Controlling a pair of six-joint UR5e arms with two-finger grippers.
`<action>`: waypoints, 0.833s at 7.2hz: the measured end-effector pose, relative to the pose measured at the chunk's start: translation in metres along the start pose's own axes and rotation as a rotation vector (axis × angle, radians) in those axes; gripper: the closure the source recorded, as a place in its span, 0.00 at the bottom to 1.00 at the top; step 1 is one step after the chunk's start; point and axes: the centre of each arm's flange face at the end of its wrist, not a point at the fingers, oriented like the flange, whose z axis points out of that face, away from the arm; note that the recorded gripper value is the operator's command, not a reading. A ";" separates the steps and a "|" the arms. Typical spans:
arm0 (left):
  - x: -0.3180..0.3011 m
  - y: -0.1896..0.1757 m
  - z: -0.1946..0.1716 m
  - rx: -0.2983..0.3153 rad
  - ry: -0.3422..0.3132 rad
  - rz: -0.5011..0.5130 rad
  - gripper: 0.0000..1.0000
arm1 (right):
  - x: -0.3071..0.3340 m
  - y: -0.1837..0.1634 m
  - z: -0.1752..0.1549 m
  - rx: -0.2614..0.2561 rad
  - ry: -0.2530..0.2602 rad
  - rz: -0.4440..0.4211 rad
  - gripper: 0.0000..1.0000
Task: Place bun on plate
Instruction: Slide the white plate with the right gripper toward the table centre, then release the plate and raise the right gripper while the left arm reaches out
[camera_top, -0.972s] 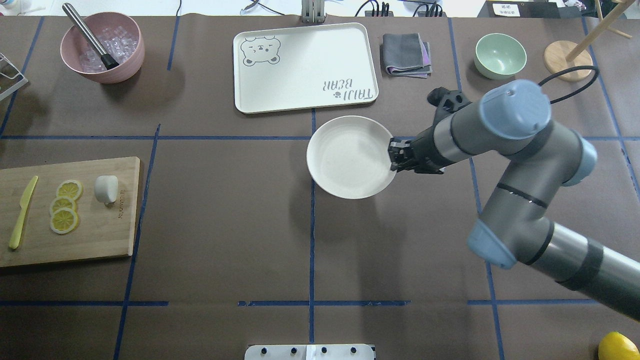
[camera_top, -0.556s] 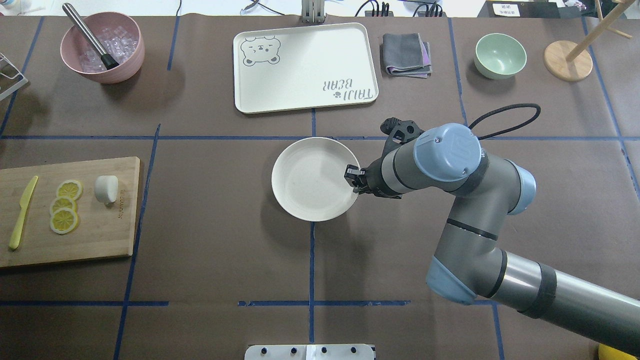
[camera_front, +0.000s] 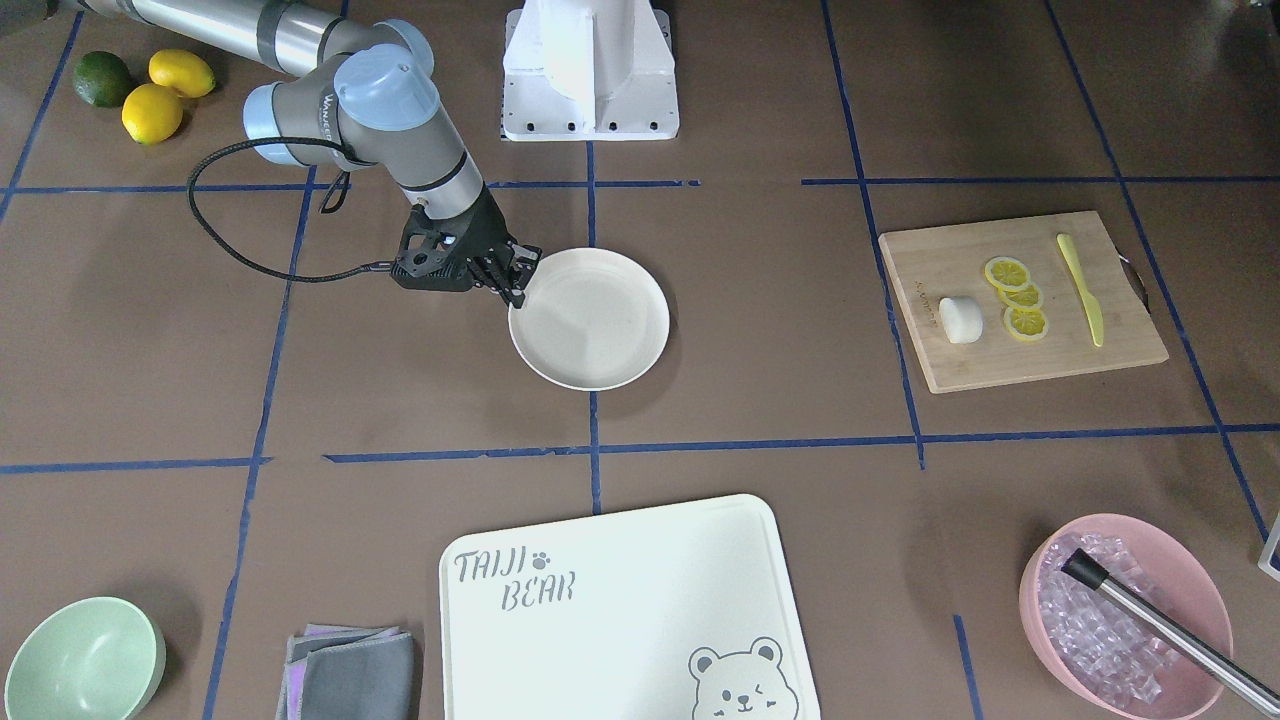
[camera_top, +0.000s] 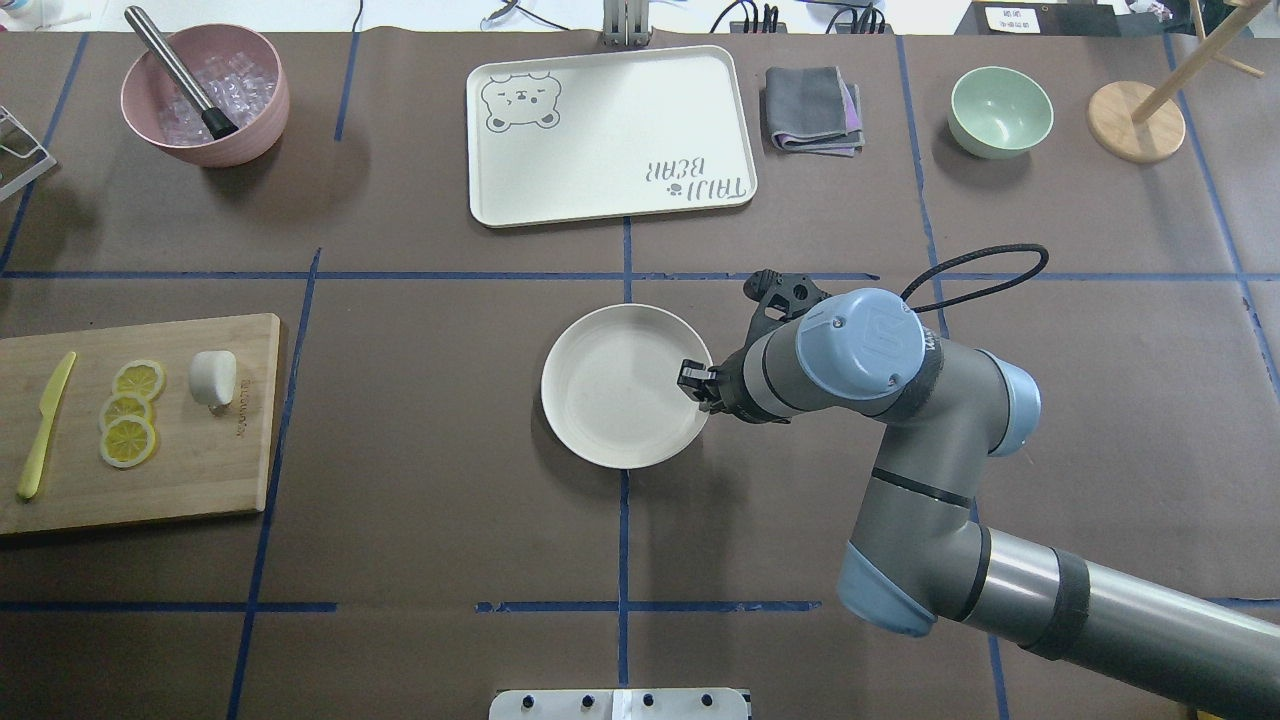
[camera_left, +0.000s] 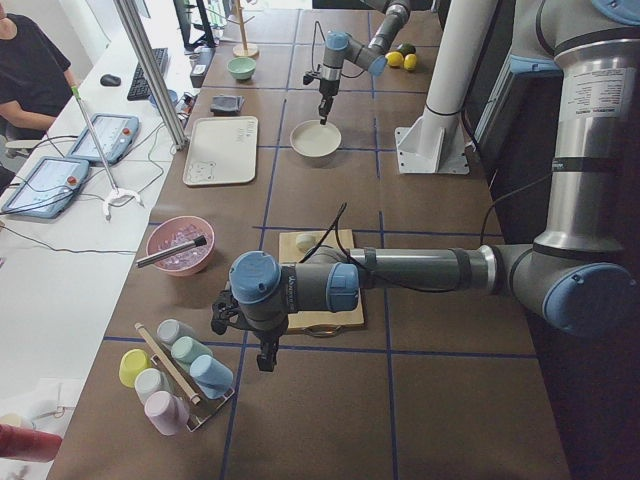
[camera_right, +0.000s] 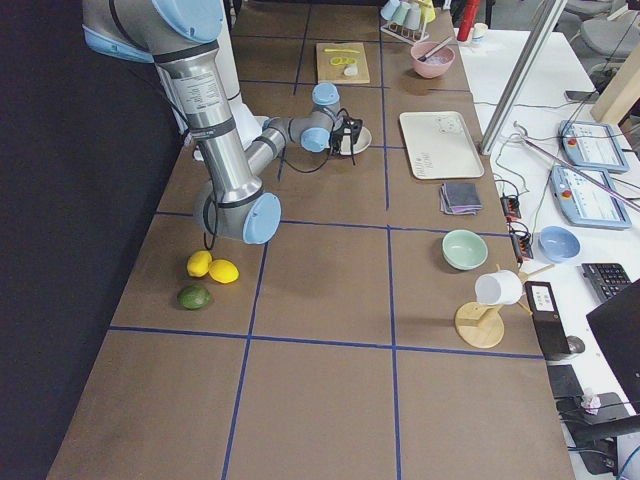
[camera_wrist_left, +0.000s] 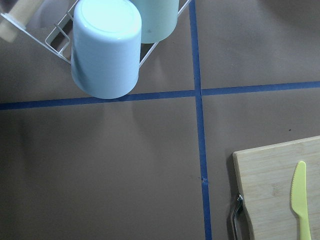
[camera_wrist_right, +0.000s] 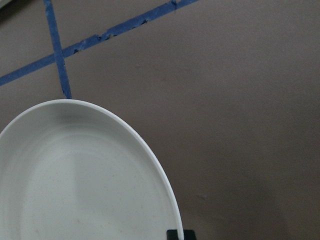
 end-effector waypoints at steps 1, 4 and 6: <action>0.000 0.000 0.000 0.000 0.000 0.000 0.00 | 0.000 0.001 0.002 0.001 0.003 -0.001 0.00; 0.002 -0.002 -0.002 0.004 -0.001 0.006 0.00 | -0.003 -0.013 -0.010 0.016 -0.014 0.010 0.00; 0.016 -0.007 -0.010 0.021 -0.004 0.022 0.00 | -0.002 -0.036 -0.037 0.019 0.016 0.037 0.00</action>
